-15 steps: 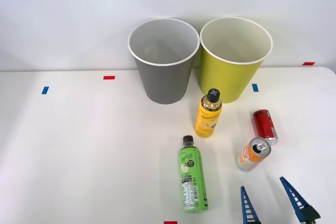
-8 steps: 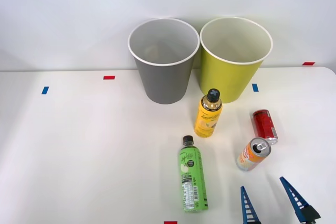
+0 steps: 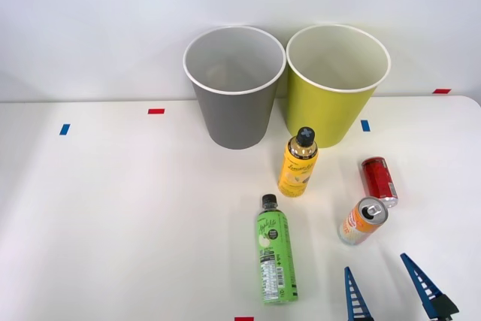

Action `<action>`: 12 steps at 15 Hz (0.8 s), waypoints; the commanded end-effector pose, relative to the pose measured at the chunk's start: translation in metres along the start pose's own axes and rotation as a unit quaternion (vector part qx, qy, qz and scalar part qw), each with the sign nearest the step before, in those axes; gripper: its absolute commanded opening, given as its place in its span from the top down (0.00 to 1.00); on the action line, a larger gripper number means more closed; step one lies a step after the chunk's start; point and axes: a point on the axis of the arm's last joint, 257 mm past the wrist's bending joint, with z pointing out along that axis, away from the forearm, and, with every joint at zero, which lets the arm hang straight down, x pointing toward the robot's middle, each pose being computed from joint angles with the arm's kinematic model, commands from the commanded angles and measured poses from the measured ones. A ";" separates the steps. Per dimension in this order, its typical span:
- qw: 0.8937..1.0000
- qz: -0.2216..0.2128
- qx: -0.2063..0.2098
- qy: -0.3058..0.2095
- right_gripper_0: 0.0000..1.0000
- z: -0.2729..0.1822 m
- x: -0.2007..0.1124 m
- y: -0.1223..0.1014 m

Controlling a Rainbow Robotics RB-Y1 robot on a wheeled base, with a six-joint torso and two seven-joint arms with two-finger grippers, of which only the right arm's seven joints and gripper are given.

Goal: Put cans in the gray bin, plastic bottles in the light green bin

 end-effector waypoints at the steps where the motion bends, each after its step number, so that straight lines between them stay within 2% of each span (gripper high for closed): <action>1: 1.000 0.000 0.000 0.000 0.00 0.000 0.000 0.000; 12: 1.000 0.000 0.000 0.000 0.00 0.000 0.000 0.000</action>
